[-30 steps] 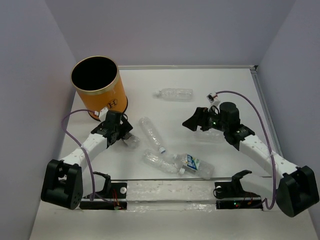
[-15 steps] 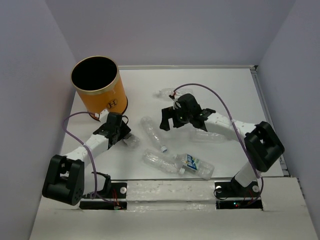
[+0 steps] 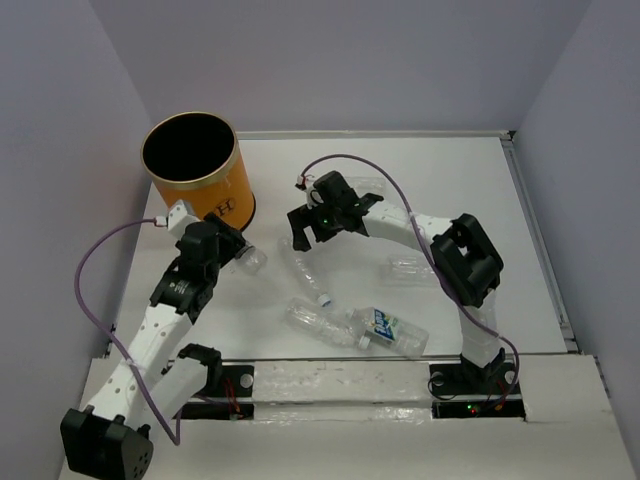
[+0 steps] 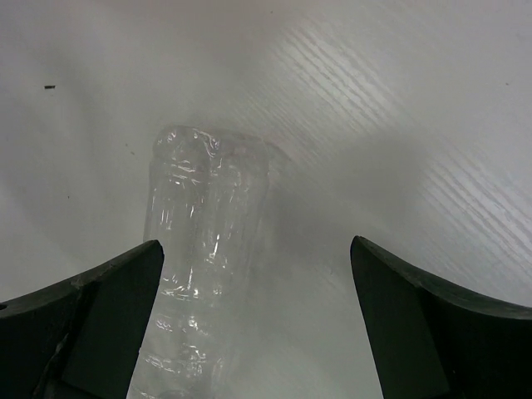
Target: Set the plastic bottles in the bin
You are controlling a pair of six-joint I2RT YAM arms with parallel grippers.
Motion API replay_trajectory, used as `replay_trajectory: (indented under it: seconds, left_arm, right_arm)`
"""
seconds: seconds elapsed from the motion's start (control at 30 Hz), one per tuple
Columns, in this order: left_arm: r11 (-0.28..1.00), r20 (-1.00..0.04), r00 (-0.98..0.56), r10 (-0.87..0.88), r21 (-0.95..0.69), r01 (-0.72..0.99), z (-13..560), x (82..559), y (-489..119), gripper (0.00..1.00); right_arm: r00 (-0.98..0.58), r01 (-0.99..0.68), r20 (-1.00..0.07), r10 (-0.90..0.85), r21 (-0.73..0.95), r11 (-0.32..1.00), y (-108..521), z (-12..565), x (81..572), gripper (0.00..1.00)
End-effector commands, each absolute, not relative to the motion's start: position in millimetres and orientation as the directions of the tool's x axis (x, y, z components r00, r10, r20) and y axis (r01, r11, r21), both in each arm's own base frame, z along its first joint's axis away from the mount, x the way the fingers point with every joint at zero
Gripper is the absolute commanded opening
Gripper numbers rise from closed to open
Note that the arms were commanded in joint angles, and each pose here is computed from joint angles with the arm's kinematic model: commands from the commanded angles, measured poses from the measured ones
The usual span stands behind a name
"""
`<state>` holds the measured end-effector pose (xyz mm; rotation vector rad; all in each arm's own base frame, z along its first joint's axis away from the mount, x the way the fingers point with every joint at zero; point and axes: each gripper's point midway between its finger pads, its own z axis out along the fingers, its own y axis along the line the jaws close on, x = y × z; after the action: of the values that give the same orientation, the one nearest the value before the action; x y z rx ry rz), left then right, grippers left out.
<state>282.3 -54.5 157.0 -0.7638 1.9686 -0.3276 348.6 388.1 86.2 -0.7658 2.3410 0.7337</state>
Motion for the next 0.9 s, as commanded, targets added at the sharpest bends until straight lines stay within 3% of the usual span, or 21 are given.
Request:
replay_trajectory:
  seconds: [0.0, 0.23, 0.43, 0.67, 0.87]
  left_arm:
    - [0.783, -0.784, -0.171, -0.596, -0.520, -0.341, 236.1, 287.5, -32.9, 0.43]
    - [0.763, -0.799, 0.081, -0.596, -0.594, -0.255, 365.1, 308.0, -21.0, 0.43]
    - [0.740, -0.787, 0.271, -0.555, -0.615, -0.273, 441.1, 337.0, -2.8, 0.43]
    - [0.699, -0.828, 0.386, -0.408, -0.555, -0.452, 465.3, 359.9, 49.0, 0.43]
    - [0.634, -0.892, 0.372, -0.259, -0.447, -0.631, 445.4, 385.4, 87.0, 0.43]
  right_arm:
    - [-0.638, -0.719, -0.660, -0.397, 0.327, 0.613, 406.6, 102.2, 338.1, 1.00]
    - [-0.639, -0.734, -0.653, -0.407, 0.358, 0.577, 427.2, 99.2, 334.9, 1.00]
    - [-0.644, -0.733, -0.628, -0.437, 0.343, 0.587, 434.1, 78.3, 339.2, 1.00]
    - [-0.625, -0.742, -0.634, -0.456, 0.302, 0.598, 438.4, 70.2, 346.7, 0.98]
    - [-0.613, -0.742, -0.640, -0.463, 0.266, 0.615, 436.3, 66.8, 354.2, 0.89]
